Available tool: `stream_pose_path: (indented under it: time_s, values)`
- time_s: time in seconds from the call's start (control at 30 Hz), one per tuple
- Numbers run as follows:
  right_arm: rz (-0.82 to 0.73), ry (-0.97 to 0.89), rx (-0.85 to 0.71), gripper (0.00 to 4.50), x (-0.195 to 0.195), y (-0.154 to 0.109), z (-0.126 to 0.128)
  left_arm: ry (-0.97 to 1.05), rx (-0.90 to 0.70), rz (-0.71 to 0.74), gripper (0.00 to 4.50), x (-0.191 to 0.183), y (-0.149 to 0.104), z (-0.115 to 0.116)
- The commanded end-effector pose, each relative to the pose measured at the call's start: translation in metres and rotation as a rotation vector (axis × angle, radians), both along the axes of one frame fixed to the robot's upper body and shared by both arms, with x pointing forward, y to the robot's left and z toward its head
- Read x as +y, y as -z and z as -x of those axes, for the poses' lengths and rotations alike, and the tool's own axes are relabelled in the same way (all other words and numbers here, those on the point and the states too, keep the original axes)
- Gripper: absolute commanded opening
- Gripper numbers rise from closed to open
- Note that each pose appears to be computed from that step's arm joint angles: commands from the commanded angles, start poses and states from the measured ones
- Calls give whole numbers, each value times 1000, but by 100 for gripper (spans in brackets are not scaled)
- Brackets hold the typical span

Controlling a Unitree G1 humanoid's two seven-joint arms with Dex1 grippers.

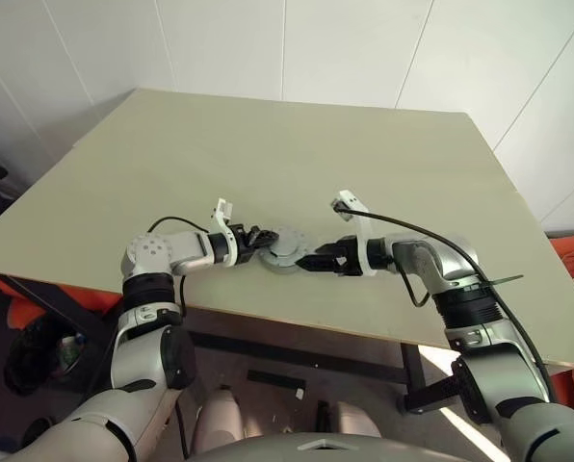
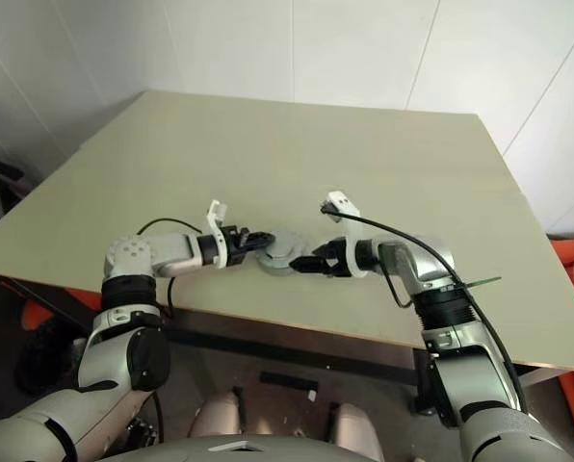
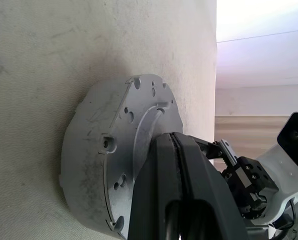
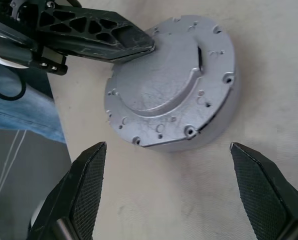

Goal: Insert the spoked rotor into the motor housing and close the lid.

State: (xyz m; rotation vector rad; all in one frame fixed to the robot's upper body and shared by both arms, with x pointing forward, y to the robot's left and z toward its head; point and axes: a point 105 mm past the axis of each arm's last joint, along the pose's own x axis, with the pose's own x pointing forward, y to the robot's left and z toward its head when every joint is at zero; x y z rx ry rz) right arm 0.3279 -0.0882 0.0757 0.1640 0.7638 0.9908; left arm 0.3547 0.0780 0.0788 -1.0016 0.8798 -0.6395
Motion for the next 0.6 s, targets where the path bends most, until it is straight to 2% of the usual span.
stream_pose_path:
  time_s: [0.03,0.37,0.6]
  values:
    - [-18,10,4,448,5,-6,-2,-19,-10,-38,0,9,1,0]
    - [-20,101,61,448,13,2,-10,-30,-14,-45,0,13,1,1]
    - [47,256,129,448,-7,13,-27,-34,-14,-44,0,13,1,2]
